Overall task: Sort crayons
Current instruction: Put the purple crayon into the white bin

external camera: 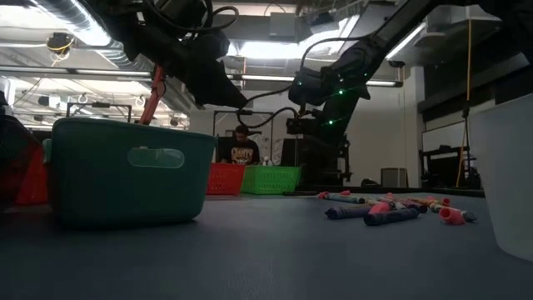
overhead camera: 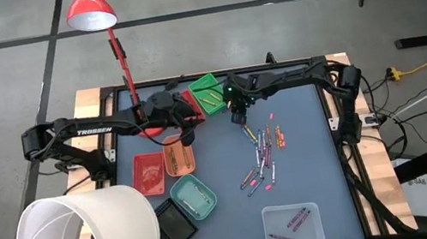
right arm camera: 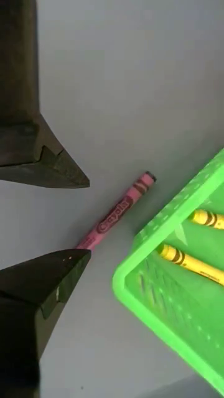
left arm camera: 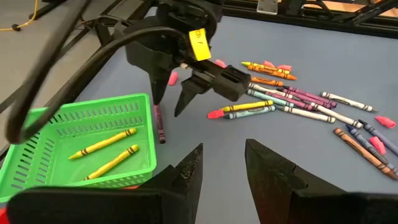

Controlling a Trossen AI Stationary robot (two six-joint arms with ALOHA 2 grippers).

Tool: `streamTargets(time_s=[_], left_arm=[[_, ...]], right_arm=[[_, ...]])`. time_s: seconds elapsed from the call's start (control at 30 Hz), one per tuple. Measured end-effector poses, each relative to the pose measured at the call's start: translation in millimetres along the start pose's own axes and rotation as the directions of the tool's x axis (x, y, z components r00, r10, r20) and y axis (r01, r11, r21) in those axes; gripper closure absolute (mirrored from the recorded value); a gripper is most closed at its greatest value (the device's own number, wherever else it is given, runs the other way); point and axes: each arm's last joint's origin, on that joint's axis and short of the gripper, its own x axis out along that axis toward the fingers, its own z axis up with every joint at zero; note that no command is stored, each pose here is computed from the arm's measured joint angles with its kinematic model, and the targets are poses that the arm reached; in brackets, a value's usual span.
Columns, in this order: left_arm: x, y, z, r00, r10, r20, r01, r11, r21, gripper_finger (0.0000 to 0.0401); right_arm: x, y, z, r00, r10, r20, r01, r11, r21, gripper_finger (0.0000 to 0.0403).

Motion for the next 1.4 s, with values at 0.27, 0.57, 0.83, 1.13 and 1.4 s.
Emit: streamTargets(time_s=[0.27, 0.57, 0.83, 1.13, 1.4], left_arm=[[0.2, -2.0, 0.0, 1.0, -0.006, 0.0, 0.006, 1.0, 0.004, 0.0297], [0.2, -2.0, 0.0, 1.0, -0.006, 0.0, 0.006, 1.0, 0.004, 0.0297], [0.3, -2.4, 0.3, 1.0, -0.007, 0.001, 0.007, 1.0, 0.005, 0.0297], [0.3, -2.5, 0.3, 1.0, -0.008, 0.001, 0.008, 1.0, 0.005, 0.0297], [0.3, -2.5, 0.3, 1.0, -0.008, 0.001, 0.008, 1.0, 0.005, 0.0297]], right_arm=[[-0.1, -2.5, 4.8, 0.998, -0.042, 0.047, 0.042, 0.999, -0.003, 0.0236], [9.9, -1.7, 0.5, 0.999, -0.043, 0.01, 0.043, 0.999, -0.009, 0.0236], [22.3, -1.6, -1.2, 0.997, -0.078, -0.002, 0.078, 0.996, -0.045, 0.0236], [22.1, 0.3, -3.5, 0.999, 0.024, -0.021, -0.026, 0.996, -0.087, 0.0236], [21.7, 4.0, -8.7, 0.992, 0.112, -0.066, -0.12, 0.984, -0.132, 0.0236]])
